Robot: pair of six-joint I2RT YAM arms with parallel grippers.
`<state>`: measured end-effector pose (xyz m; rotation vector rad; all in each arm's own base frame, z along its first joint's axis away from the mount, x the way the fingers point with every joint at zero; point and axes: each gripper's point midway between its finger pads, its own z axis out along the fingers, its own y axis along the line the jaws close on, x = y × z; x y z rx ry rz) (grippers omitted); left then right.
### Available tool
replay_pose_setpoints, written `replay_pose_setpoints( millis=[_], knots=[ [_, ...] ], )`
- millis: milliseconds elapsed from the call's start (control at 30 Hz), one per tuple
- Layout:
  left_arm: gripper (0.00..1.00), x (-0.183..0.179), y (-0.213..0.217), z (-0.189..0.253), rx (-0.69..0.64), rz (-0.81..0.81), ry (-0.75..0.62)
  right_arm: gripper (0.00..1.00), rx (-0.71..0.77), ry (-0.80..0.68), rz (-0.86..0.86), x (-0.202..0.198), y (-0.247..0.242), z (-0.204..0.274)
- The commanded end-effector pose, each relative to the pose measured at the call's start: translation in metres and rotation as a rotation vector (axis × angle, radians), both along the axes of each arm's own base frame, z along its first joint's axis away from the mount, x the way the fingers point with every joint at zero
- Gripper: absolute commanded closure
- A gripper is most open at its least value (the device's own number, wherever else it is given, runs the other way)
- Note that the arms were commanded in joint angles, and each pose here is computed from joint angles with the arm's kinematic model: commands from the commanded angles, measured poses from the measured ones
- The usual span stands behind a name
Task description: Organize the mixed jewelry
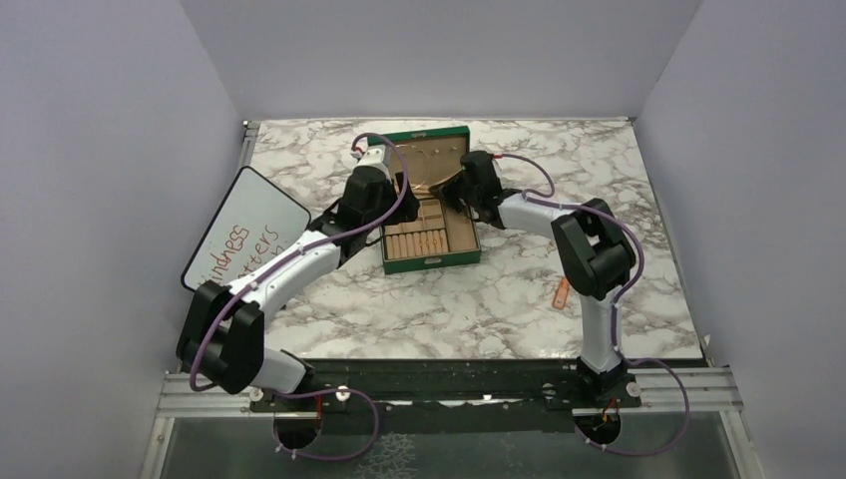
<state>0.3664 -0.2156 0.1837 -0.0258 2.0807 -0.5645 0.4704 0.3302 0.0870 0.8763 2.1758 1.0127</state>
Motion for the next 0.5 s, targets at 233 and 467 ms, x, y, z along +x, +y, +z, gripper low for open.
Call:
replay_pose_setpoints(
  millis=[233, 467],
  knots=[
    [0.35, 0.052, 0.001, -0.024, -0.025, 0.239, -0.031, 0.99, -0.078, -0.124, 0.2, -0.027, 0.008, -0.021],
    [0.42, 0.071, -0.004, -0.04, -0.029, 0.272, -0.042, 0.99, -0.081, -0.136, 0.217, -0.031, 0.007, -0.03]
  ],
)
